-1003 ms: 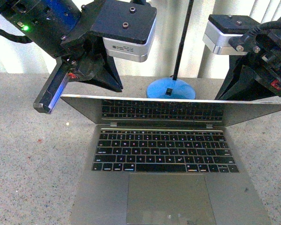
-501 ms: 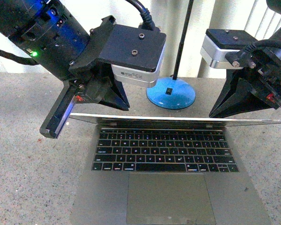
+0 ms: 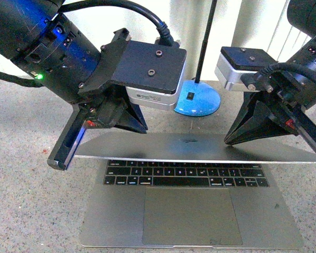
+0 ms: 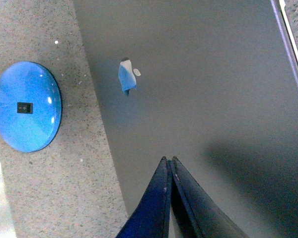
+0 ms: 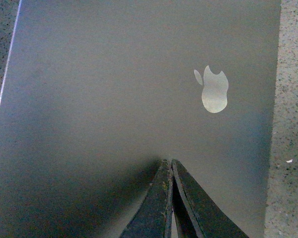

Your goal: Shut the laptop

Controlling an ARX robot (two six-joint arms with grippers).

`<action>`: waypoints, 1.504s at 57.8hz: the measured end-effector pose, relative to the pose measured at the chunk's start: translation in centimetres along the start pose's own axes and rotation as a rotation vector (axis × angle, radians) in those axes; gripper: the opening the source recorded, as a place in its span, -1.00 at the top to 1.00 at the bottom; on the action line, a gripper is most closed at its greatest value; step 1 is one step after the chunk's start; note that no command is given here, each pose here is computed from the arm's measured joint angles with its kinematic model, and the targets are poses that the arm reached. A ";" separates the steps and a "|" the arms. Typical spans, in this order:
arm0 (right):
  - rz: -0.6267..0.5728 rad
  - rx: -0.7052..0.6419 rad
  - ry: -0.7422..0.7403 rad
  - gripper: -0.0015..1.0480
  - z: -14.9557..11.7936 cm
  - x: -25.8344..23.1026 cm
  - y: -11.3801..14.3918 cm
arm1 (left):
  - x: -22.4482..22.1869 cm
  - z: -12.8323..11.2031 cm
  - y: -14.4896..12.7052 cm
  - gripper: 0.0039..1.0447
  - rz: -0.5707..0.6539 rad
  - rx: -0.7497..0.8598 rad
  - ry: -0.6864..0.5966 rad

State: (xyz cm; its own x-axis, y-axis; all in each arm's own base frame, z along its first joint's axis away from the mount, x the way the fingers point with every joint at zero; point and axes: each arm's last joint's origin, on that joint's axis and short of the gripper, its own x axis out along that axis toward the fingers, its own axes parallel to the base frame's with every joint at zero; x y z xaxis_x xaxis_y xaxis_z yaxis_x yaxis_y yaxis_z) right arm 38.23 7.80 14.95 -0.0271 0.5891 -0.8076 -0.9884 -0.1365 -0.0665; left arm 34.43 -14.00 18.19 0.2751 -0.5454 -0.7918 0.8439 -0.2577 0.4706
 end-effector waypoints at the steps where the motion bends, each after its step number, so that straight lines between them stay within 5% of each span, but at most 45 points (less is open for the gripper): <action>1: 0.002 0.002 -0.003 0.94 -0.1 0.2 0.0 | 0.0 0.0 0.0 0.94 0.001 0.000 -0.001; 38: 0.076 0.075 -0.022 0.94 -2.2 4.0 2.3 | 4.2 -0.9 -4.6 0.94 -0.087 -0.063 -0.027; 77: 0.101 0.092 -0.007 0.94 -3.1 5.1 3.1 | 5.7 -0.5 -6.1 0.94 -0.130 -0.078 -0.042; 87: 0.047 0.075 -0.043 0.94 -2.9 5.0 2.5 | 4.6 -0.3 -5.0 0.94 -0.060 -0.088 -0.077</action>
State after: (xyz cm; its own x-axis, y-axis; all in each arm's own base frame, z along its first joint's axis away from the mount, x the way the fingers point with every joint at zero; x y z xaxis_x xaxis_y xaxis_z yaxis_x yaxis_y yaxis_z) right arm 36.07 8.12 9.07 -0.0788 0.6176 -0.7826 -0.9943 -0.1058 0.0167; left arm 31.65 -15.05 12.07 0.1891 -0.5916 -0.7837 0.8961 -0.2224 0.3841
